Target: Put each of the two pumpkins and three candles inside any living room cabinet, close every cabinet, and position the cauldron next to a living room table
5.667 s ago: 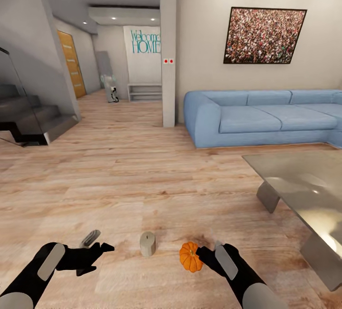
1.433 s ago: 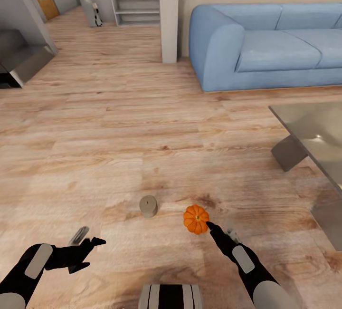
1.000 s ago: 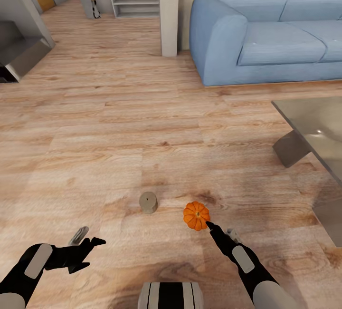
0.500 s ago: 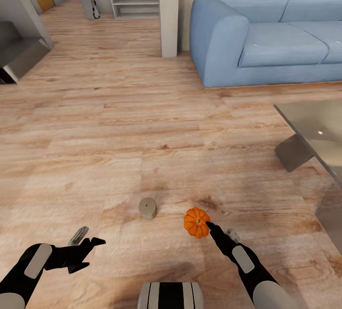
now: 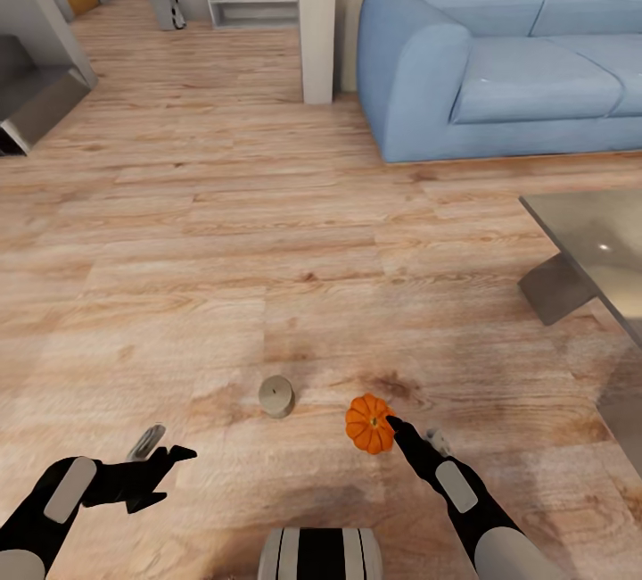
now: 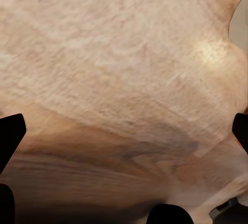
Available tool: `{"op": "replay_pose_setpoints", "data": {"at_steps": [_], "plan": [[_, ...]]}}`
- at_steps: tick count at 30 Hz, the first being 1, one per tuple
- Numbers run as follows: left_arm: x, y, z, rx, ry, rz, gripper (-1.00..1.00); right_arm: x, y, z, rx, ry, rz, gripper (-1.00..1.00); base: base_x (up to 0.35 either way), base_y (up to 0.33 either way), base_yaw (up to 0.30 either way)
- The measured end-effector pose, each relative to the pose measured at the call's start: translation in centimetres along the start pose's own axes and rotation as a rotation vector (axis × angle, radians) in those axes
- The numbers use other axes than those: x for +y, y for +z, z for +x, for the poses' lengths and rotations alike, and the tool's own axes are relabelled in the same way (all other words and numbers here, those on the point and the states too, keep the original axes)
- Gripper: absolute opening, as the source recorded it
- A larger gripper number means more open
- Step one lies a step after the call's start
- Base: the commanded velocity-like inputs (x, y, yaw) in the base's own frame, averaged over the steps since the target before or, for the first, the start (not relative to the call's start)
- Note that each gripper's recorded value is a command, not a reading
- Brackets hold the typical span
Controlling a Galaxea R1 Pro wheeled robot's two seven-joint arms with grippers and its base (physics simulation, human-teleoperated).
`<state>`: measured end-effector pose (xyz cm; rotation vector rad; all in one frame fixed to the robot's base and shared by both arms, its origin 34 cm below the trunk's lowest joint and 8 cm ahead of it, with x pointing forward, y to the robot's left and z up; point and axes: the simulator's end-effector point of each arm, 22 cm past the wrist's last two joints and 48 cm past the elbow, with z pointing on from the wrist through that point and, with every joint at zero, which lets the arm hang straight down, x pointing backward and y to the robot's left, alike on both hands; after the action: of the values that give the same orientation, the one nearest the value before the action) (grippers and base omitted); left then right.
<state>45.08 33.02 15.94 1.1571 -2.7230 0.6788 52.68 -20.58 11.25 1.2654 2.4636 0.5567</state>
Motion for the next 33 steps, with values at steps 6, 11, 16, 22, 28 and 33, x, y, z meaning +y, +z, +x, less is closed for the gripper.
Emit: {"op": "replay_pose_setpoints", "data": {"at_steps": [6,11,16,22,28,33], "plan": [[0.8,0.6,0.2,0.010,-0.010,-0.014,1.00,-1.0,0.5,0.6,0.011,0.003,0.017,1.00,0.000,0.000,0.000],[1.1,0.5,0.0,0.008,-0.017,-0.016,1.00,-1.2,0.6,0.7,0.014,0.004,0.020,1.00,0.000,0.000,0.000],[1.9,0.5,-0.5,-0.001,-0.050,-0.015,1.00,-2.0,0.9,1.1,0.023,0.005,0.033,1.00,0.000,0.000,0.000],[1.9,0.5,-0.5,-0.003,-0.052,-0.013,1.00,-1.9,0.9,1.2,0.024,0.000,0.032,1.00,0.006,0.003,0.000],[1.9,0.5,-0.5,-0.002,-0.052,-0.014,1.00,-2.0,0.9,1.2,0.024,0.001,0.033,1.00,0.124,0.066,0.000],[1.9,0.5,-0.5,-0.003,-0.052,-0.014,1.00,-2.0,1.0,1.2,0.025,0.002,0.033,1.00,0.022,0.013,0.000]]}}
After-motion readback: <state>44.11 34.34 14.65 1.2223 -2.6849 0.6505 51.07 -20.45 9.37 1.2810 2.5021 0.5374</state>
